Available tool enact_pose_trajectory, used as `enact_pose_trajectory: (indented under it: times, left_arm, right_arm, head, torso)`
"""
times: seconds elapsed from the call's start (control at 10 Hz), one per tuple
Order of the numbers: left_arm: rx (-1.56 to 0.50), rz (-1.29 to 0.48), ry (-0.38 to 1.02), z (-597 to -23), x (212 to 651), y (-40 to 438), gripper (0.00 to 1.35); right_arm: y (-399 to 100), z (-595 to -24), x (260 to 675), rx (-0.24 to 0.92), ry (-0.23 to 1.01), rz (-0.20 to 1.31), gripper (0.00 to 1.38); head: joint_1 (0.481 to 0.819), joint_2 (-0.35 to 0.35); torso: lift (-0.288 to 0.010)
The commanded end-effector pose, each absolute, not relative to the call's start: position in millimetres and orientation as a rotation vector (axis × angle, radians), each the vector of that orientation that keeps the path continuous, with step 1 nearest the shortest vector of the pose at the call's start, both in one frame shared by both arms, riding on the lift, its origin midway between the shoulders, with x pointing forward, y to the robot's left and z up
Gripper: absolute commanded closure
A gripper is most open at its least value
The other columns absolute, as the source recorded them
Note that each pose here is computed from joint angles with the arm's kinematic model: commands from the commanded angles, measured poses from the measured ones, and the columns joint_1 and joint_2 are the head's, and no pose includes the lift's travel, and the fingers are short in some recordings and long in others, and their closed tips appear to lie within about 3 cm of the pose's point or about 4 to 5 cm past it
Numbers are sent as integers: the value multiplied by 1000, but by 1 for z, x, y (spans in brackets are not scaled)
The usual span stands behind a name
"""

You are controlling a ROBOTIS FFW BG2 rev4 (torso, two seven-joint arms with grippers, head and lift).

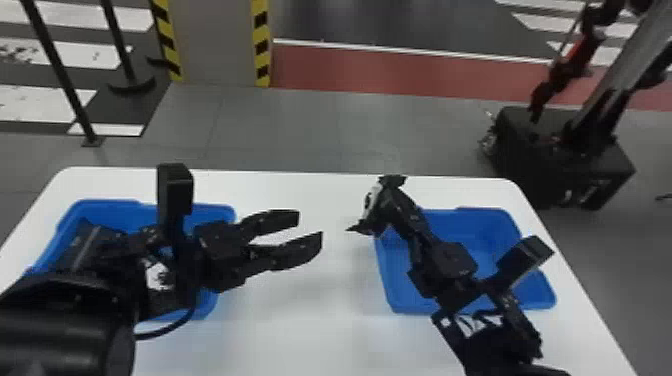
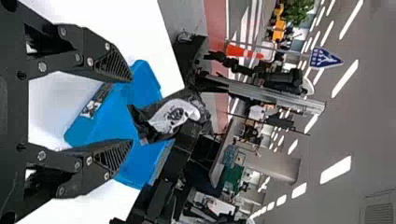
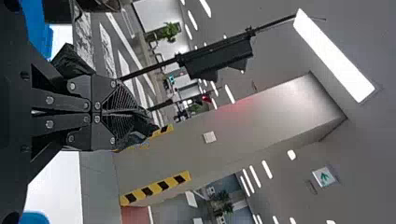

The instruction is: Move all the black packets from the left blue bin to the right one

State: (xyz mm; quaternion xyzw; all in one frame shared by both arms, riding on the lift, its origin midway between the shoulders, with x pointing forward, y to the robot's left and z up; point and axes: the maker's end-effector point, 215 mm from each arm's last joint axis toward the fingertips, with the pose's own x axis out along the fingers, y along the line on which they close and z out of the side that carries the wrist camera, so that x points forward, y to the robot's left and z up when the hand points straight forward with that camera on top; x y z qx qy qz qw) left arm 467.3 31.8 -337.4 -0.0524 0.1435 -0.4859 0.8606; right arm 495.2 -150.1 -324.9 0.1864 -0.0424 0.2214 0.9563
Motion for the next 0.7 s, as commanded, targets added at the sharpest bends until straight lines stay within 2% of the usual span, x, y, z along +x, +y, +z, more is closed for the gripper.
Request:
enact_pose_trajectory:
  times: [0.0,0.2,0.3,0.4,0.5,0.6]
  left_arm:
    - [-135,-984,215,-329,464,52,160]
    - [-138,-880,169,-316,447,96,163]
    - [-137,-824,170,-317,438,119,162]
    - [-132,-779,157,-316,432,142,163]
    - [-100,-726,154,-313,428,165,165]
    - [-80,-667,174,-321,427,191,165]
  right_arm:
    - [-192,-341,492,335,-62,368,1277]
    - [-241,-378,489,307,4,266,1277]
    - [-248,-402,487,322,67,254,1273]
    - [-253,-417,485,332,103,245,932]
    - [-254,-420,482,343,107,239,315]
    - [-255,-410,476,353,84,235,4]
  head:
    - [695,-133]
    - [695,-158]
    - [695,-170]
    - [695,-165]
    - [695,-149]
    - [695,-137]
  torso:
    - [-110]
    - [-110]
    - [-110]
    - [-110]
    - [-110]
    - [-110]
